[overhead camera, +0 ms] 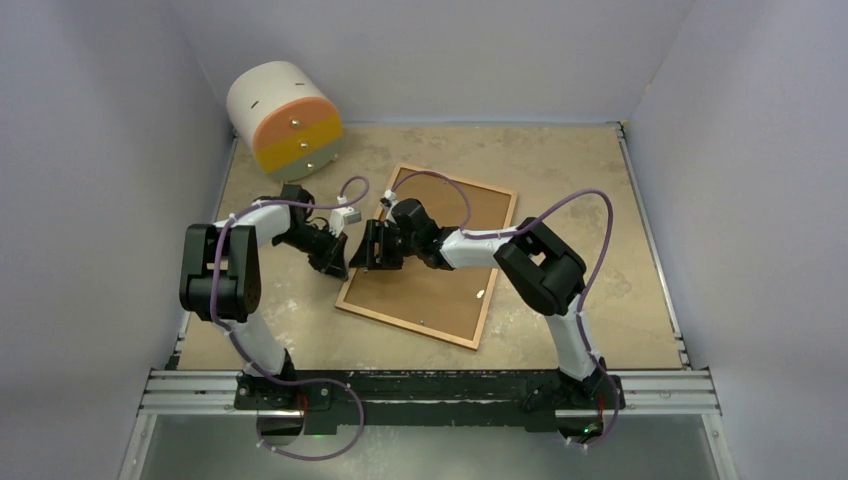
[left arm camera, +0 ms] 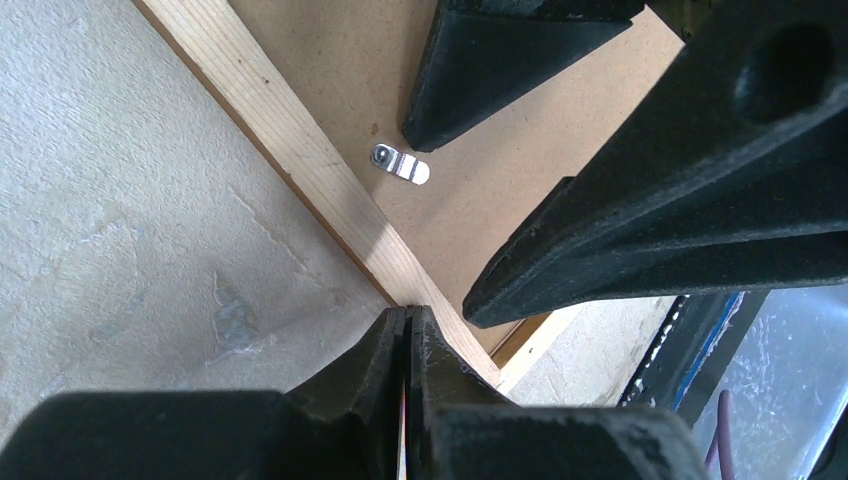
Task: Put the photo into the frame
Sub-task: Install the photo frame at the center of the board.
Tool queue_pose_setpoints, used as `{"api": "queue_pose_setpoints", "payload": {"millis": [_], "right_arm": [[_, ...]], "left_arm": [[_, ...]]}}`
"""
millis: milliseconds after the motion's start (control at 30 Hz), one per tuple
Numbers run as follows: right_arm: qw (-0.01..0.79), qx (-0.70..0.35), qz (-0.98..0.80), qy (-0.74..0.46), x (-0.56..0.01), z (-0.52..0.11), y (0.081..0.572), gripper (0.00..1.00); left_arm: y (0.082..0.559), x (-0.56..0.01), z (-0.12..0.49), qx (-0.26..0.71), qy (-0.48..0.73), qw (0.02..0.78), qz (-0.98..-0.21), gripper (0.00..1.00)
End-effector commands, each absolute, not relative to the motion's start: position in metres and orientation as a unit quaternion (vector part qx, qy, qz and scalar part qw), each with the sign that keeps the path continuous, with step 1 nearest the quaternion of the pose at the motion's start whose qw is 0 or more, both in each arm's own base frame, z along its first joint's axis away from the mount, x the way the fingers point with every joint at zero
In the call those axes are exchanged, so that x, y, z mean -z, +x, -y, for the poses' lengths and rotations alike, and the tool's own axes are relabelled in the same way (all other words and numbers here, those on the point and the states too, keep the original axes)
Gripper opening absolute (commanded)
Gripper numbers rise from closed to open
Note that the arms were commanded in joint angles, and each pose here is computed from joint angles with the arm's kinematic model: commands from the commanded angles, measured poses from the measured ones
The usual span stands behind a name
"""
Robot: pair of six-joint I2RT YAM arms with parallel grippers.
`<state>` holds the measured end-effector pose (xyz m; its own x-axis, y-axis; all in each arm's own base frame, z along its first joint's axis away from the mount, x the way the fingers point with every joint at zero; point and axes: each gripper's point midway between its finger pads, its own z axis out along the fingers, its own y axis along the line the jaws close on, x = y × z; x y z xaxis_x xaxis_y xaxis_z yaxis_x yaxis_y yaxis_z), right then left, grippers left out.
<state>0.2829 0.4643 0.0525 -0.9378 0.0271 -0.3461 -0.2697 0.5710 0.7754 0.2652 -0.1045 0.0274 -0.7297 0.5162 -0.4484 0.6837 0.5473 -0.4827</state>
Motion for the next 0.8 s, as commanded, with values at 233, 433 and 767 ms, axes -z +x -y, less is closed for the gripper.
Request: {"api": "queue_pose_setpoints", "payload": {"millis": [233,433,767], "right_arm": [[0.137,-0.475,-0.866,-0.07,-0.0494,-0.4758,0.2711,0.63],[0.136,-0.477,-0.865,-0.07,-0.049,-0.477,0.2714,0.63],[0.136,-0.478,-0.866,-0.057,-0.0457,-0.4804,0.2749,0.62]], "left_arm": [[0.2751,0.0,0.0924,0.276,0.374,0.132,-0.876,0.01],[0.2752,-0.0008,0.0929,0.274,0.375,0.132,-0.876,0.01],[0.2745,-0.0009,0.095,0.274,0.378,0.133,-0.874,0.01]]}}
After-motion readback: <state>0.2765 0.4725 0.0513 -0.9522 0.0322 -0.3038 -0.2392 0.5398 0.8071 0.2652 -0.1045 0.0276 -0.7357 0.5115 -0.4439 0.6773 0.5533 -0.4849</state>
